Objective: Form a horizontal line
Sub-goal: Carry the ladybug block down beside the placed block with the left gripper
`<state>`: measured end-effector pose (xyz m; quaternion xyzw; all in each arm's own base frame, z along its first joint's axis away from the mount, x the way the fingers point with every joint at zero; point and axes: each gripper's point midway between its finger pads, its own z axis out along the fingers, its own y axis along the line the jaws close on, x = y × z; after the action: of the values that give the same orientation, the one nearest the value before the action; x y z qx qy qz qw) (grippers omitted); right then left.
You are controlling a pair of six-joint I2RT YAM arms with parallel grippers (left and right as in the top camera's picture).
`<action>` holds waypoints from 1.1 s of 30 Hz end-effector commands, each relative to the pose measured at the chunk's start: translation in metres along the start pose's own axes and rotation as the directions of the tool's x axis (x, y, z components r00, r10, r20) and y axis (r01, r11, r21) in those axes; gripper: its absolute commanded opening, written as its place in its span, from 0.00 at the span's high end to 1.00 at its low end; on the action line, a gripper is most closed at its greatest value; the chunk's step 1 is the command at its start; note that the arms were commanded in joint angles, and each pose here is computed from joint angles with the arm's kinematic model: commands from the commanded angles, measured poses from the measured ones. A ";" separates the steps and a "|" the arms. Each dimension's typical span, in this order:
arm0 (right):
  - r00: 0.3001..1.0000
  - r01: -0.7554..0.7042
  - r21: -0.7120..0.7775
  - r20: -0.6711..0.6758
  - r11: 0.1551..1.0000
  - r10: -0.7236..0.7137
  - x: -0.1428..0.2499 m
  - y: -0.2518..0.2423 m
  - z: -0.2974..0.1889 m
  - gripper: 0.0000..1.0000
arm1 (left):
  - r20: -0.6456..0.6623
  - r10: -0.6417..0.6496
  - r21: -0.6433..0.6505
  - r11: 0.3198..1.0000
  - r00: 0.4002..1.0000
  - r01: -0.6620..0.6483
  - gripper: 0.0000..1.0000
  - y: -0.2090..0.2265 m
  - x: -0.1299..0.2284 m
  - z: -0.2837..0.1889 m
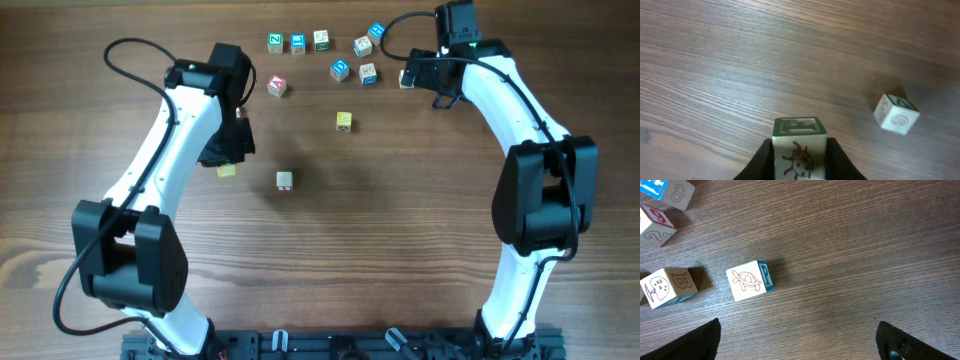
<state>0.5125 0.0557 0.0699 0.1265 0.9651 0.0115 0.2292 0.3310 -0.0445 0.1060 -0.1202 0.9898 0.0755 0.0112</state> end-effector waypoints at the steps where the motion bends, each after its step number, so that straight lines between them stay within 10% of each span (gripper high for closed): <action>1: 1.000 0.014 0.019 -0.013 1.000 -0.014 0.003 -0.003 0.010 0.00 | 0.019 -0.058 -0.011 0.998 0.998 0.058 0.87 0.009 0.004 0.010; 24: 1.000 0.014 0.019 -0.013 1.000 -0.014 0.003 -0.003 0.010 0.00 | 0.105 0.151 0.196 0.966 0.983 -0.169 0.83 -0.036 0.010 0.087; 29: 1.000 0.014 0.019 -0.013 1.000 -0.014 0.003 -0.003 0.010 0.00 | 0.115 0.149 0.198 0.965 0.982 -0.169 0.54 -0.037 0.008 0.087; 33: 1.000 0.014 0.019 -0.013 1.000 -0.014 0.003 -0.003 0.010 0.00 | 0.126 0.146 0.201 0.965 0.981 -0.169 0.53 -0.038 0.005 0.086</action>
<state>0.5124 0.0557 0.0699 0.1263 0.9651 0.0114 0.2290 0.3350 -0.0688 0.0142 -0.0379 0.9968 -0.0167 0.0684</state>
